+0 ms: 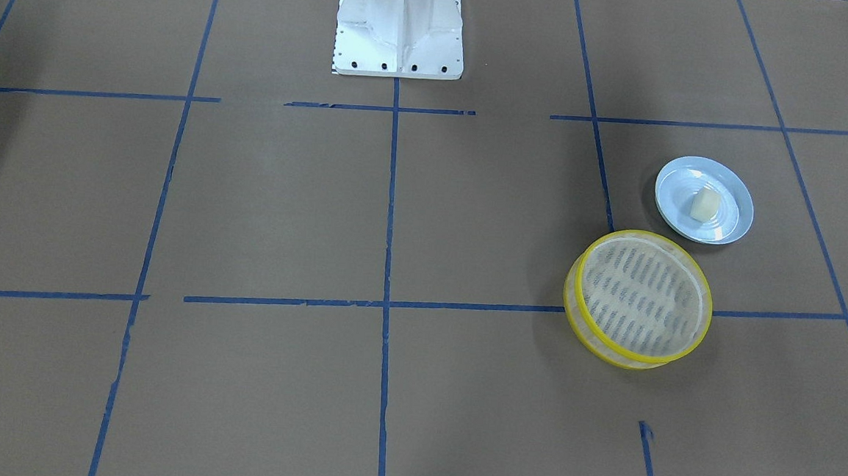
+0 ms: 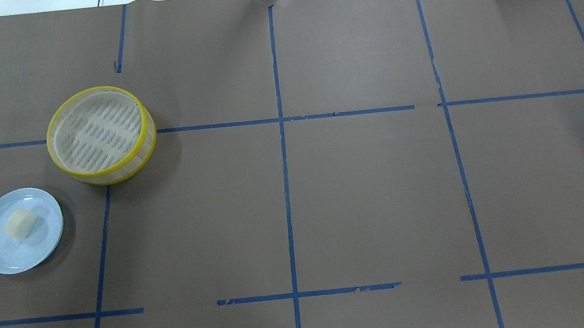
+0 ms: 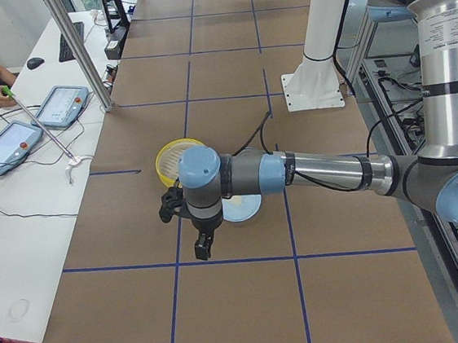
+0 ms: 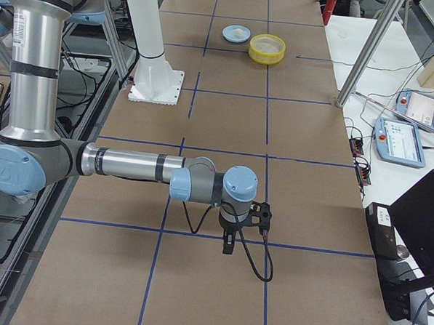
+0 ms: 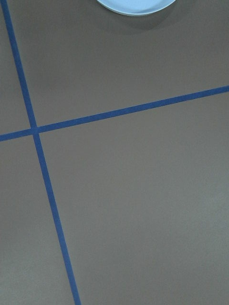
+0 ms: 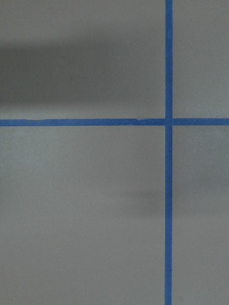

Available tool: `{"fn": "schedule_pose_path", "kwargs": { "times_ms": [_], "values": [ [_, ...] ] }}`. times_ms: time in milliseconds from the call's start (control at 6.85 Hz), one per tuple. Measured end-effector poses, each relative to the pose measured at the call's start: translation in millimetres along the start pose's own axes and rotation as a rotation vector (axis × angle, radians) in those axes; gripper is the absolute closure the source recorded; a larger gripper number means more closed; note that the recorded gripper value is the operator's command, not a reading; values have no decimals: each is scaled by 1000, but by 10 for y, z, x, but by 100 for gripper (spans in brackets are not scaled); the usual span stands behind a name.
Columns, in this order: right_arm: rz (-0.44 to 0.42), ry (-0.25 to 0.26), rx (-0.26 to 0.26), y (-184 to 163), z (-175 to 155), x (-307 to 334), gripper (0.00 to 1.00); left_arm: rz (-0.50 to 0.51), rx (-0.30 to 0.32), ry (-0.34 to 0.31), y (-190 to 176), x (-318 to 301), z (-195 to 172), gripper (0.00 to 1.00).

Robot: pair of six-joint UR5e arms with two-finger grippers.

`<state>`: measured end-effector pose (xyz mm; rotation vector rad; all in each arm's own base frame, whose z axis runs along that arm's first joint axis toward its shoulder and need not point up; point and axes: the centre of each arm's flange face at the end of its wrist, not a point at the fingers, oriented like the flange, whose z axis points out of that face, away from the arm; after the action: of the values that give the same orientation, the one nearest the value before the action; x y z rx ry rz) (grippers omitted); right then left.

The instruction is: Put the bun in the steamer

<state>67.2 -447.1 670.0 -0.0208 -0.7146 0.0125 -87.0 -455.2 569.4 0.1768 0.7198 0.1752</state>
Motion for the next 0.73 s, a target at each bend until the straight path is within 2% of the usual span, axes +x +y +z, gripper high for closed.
{"fn": "schedule_pose_path", "kwargs": {
  "times_ms": [292, 730],
  "values": [
    [0, 0, 0, 0, 0, -1, 0, -92, 34, -2, -120, 352, -172, 0],
    [0, 0, 0, -2, -1, -1, 0, -207, -42, 48, -315, 1559, 191, 0]
  ]
}}
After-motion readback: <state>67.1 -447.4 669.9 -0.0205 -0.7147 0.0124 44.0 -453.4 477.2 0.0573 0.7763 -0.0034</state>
